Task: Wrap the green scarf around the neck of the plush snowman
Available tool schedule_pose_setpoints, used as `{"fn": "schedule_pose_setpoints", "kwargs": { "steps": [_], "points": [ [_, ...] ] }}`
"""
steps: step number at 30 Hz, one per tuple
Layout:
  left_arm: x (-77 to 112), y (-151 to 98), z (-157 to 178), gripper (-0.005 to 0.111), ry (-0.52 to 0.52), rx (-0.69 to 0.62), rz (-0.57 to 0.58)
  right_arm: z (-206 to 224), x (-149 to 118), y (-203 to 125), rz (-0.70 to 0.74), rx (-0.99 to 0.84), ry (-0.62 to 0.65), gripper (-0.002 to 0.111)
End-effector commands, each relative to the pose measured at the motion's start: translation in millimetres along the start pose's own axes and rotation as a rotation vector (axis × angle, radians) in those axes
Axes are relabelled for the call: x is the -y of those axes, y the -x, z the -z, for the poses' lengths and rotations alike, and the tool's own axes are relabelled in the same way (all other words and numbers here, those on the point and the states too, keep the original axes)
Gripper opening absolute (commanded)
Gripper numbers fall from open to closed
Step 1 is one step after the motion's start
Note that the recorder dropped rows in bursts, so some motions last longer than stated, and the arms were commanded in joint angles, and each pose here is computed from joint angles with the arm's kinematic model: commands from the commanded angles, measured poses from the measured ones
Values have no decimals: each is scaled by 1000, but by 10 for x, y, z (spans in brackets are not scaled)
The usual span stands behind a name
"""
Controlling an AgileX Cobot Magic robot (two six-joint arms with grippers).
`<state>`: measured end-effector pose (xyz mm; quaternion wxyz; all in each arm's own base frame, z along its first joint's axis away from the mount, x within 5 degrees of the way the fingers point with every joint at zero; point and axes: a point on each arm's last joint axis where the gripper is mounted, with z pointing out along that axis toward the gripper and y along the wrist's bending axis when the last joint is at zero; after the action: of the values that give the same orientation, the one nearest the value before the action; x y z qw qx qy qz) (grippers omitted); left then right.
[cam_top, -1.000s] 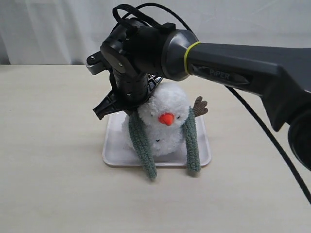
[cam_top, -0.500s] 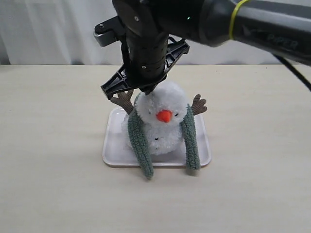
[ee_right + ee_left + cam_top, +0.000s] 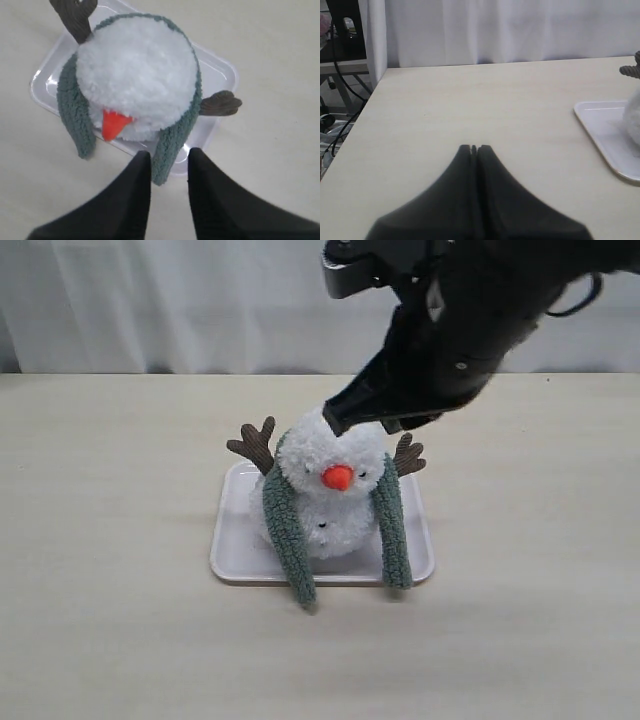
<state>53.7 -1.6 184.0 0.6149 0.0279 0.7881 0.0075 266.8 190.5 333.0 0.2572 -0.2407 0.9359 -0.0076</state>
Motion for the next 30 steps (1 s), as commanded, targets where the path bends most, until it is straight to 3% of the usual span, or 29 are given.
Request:
{"fn": "schedule_pose_setpoints", "kwargs": {
  "steps": [1, 4, 11, 21, 30],
  "points": [
    [-1, -1, -2, 0, 4, 9, 10, 14, 71, -445, 11, 92, 43, 47],
    [-1, -1, -2, 0, 4, 9, 10, -220, 32, -807, -11, 119, 76, 68],
    [-1, -1, -2, 0, 4, 9, 10, -950, 190, -1282, -176, 119, 92, 70],
    [-1, -1, -2, 0, 3, 9, 12, -1455, 21, -1250, -144, 235, 196, 70],
    [-1, -1, -2, 0, 3, 9, 12, -1652, 190, -1192, -204, 156, 141, 70]
  ]
}}
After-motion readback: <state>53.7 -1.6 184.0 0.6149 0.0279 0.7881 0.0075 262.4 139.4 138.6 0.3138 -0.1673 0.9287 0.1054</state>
